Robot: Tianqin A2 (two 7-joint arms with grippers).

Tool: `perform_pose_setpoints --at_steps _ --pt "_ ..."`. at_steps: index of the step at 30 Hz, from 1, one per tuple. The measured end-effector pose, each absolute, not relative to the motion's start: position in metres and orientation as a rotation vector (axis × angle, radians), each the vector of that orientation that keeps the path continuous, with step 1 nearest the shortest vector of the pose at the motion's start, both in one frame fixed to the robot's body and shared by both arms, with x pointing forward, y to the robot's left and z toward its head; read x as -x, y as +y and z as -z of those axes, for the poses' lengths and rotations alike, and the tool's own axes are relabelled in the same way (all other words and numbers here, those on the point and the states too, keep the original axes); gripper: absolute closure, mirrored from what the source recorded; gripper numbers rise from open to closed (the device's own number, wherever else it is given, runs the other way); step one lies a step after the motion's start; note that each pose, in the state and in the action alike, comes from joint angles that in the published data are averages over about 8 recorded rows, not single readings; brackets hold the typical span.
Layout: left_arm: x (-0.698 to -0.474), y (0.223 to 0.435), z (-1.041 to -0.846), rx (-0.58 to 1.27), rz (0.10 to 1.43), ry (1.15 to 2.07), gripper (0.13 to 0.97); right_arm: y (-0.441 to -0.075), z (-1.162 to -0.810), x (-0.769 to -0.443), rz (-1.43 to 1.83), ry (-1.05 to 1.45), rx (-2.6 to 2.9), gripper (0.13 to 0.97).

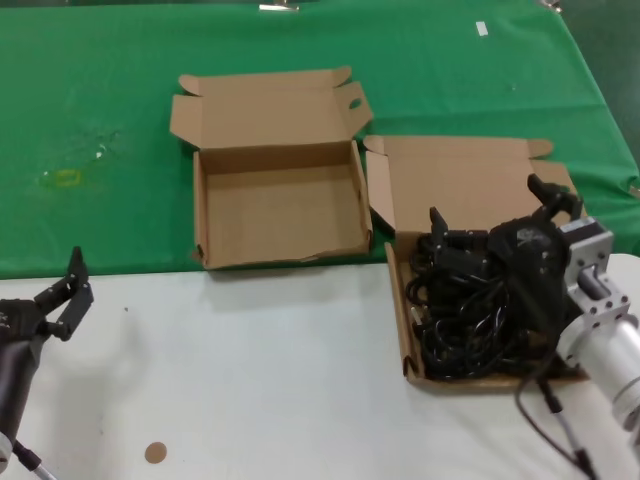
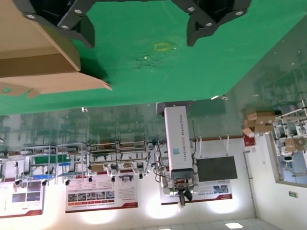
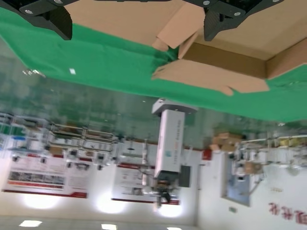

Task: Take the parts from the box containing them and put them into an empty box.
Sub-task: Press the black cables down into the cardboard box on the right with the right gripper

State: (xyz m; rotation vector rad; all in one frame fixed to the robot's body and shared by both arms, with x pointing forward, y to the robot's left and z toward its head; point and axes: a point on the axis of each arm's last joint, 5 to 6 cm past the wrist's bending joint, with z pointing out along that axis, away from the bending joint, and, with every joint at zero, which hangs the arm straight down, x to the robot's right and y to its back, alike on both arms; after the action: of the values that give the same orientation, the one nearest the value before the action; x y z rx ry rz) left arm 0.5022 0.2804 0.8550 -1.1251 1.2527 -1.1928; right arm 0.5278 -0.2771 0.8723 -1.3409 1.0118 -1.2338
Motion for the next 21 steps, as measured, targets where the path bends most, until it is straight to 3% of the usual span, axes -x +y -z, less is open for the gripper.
perform_pose_setpoints --at_steps 18,21 --pt "-0.502 0.28 -0.855 1.125 1.193 1.253 0.754 -0.36 -0.974 -0.542 1.213 0.482 1.871 0.13" --pt "-0.502 0.28 -0.855 1.125 1.193 1.253 0.754 -0.369 -0.99 -0.545 1.195 0.381 1.984 0.13"
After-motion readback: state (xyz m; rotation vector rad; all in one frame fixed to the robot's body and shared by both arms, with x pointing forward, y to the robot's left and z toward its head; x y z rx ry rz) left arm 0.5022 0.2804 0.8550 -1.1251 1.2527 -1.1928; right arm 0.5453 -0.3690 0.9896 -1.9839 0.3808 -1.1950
